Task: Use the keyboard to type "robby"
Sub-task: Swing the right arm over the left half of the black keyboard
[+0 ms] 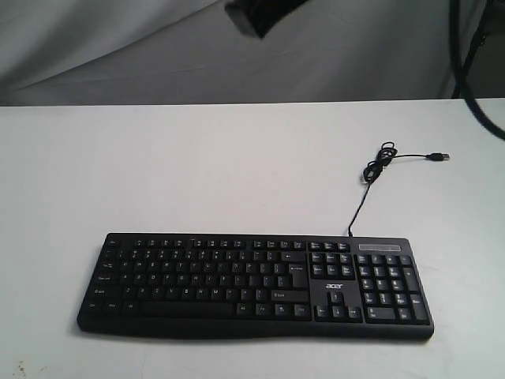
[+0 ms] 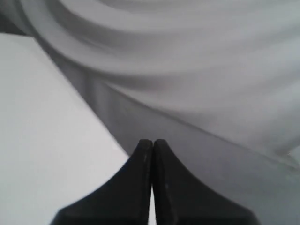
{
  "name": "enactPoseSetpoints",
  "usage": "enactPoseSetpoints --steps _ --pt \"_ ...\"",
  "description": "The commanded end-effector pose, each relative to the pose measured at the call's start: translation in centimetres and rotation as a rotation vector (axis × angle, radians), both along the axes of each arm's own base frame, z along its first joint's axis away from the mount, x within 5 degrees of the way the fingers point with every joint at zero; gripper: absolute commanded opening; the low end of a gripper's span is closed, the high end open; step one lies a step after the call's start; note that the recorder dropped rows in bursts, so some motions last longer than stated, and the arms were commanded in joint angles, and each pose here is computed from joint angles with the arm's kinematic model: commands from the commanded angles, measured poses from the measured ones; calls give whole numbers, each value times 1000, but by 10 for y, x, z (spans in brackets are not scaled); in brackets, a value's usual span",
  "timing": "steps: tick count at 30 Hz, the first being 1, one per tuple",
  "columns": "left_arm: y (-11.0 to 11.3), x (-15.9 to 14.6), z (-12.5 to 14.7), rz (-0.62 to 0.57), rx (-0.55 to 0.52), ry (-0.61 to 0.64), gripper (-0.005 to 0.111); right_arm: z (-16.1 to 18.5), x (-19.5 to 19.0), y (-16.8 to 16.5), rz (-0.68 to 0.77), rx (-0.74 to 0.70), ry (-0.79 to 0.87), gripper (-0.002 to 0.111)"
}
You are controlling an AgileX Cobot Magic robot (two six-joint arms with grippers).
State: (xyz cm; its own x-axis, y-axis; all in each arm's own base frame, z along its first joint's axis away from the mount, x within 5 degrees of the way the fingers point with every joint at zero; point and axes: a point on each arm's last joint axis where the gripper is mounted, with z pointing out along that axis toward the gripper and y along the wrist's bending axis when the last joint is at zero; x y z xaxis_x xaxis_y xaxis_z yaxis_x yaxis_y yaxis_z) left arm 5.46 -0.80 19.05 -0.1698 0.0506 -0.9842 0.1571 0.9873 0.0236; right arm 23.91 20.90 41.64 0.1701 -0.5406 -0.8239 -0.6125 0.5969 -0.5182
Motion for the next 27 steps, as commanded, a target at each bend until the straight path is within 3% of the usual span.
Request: enactPoseSetpoints --steps 1,7,17,27 --pt "0 0 -1 -6 1 -5 0 -28 -3 11 190 -71 228 0" --pt "0 0 -1 -6 1 -5 0 -55 13 20 429 7 392 0" --pt "0 0 -1 -6 1 -5 0 -149 62 44 442 -56 585 0" --pt "0 0 -1 -6 1 -5 0 -219 72 81 438 -144 580 0"
